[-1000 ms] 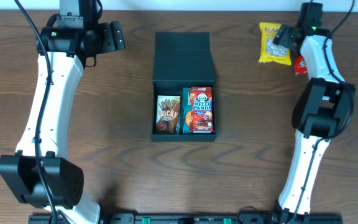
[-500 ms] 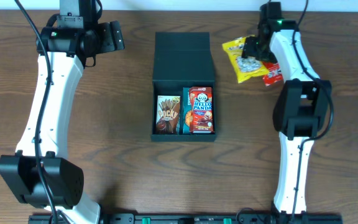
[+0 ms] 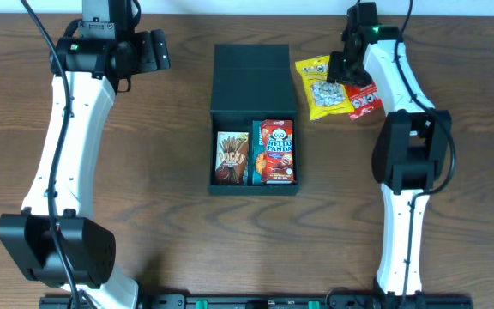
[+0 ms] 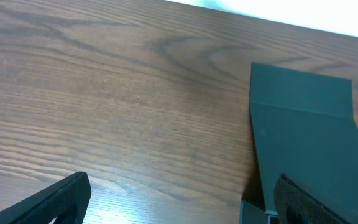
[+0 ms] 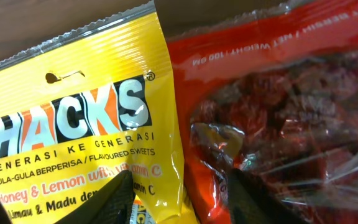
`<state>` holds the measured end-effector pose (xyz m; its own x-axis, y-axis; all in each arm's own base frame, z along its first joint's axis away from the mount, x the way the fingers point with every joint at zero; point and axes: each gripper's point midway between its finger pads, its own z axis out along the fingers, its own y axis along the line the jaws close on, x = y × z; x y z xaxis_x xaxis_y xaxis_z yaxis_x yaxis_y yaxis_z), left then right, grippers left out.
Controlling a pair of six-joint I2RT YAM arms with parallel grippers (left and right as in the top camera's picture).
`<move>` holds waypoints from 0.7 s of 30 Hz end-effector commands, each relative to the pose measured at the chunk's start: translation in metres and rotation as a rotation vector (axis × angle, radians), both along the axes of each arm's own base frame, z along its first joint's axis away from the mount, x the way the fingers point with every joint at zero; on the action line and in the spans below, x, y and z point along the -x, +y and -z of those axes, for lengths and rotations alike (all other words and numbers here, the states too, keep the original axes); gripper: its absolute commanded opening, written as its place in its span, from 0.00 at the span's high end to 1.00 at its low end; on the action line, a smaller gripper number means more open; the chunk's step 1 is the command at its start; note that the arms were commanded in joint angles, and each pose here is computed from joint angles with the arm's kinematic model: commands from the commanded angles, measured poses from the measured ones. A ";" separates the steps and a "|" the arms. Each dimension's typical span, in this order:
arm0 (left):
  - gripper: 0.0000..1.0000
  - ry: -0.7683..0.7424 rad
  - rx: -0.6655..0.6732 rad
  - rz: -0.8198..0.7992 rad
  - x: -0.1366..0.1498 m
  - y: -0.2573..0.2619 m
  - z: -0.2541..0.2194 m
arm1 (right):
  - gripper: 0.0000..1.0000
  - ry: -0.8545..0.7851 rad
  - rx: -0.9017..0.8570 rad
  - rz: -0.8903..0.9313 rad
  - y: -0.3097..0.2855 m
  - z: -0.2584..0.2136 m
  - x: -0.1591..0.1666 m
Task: Pack container
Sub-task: 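Reach the right gripper to the yellow Hacks bag and grasp it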
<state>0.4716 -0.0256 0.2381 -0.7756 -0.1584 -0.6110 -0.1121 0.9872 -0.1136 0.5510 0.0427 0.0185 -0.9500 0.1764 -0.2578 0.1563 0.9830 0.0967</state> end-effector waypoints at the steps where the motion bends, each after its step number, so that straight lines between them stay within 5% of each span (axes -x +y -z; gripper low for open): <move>1: 0.05 0.005 -0.037 0.008 -0.003 0.005 0.002 | 0.46 -0.012 -0.049 -0.037 0.019 -0.018 0.005; 10: 0.05 0.005 -0.037 0.008 -0.003 0.005 0.002 | 0.45 -0.050 -0.072 -0.064 0.022 -0.056 0.011; 21: 0.05 0.019 -0.037 0.008 -0.001 0.006 0.005 | 0.50 0.045 -0.067 -0.055 0.010 -0.007 0.017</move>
